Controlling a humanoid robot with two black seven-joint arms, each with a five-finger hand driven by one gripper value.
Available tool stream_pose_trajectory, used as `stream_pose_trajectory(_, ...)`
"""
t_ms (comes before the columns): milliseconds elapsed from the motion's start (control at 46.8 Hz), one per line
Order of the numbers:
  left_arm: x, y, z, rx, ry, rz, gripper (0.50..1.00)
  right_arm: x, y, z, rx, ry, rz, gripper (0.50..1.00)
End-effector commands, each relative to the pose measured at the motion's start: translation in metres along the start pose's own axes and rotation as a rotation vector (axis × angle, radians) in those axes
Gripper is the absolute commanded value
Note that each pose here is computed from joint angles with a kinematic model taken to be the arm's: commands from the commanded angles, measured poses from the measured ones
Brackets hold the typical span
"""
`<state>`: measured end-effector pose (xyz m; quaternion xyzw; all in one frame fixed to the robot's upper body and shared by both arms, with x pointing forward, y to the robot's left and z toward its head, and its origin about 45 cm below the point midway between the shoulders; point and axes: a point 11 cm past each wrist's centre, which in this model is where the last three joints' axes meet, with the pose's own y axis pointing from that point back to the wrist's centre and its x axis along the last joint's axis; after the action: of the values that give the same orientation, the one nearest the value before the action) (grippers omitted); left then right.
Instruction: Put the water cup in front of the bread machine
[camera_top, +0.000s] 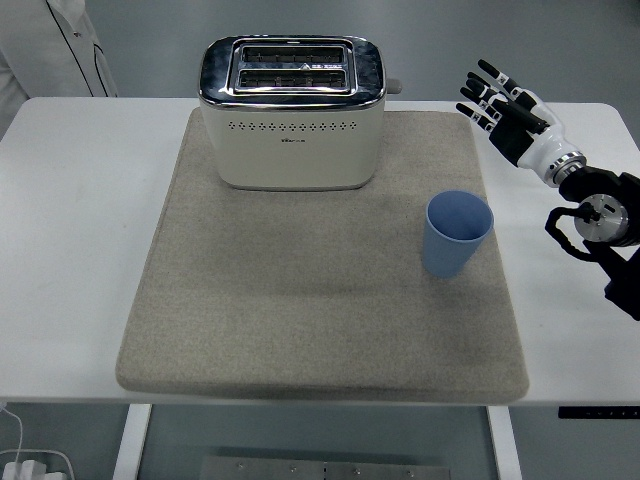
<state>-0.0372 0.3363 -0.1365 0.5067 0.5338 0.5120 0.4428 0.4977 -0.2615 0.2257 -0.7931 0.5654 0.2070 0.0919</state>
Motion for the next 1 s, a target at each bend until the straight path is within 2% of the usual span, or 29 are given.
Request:
stream_pose_trajectory(0,0.000,0.000,0.000,-0.001,0.000,0.000,1.000,0.000,0.000,0.000,0.000,0.001,-0.001,0.928)
stream_pose_trajectory(491,-0.001,0.000,0.003,-0.005,-0.001,-0.002,1.000,0.003,0.002,-0.002,-0.001,0.008,-0.009,0.930)
stream_pose_trajectory(662,-0.001,0.000,0.002,-0.004,-0.002,-0.002,1.000,0.010,0.006,-0.009,0.005,0.026,-0.004,0.928)
stream_pose_trajectory(983,-0.001,0.000,0.002,-0.004,-0.002,-0.002,1.000,0.017,0.013,-0.016,0.008,0.031,-0.048,0.928)
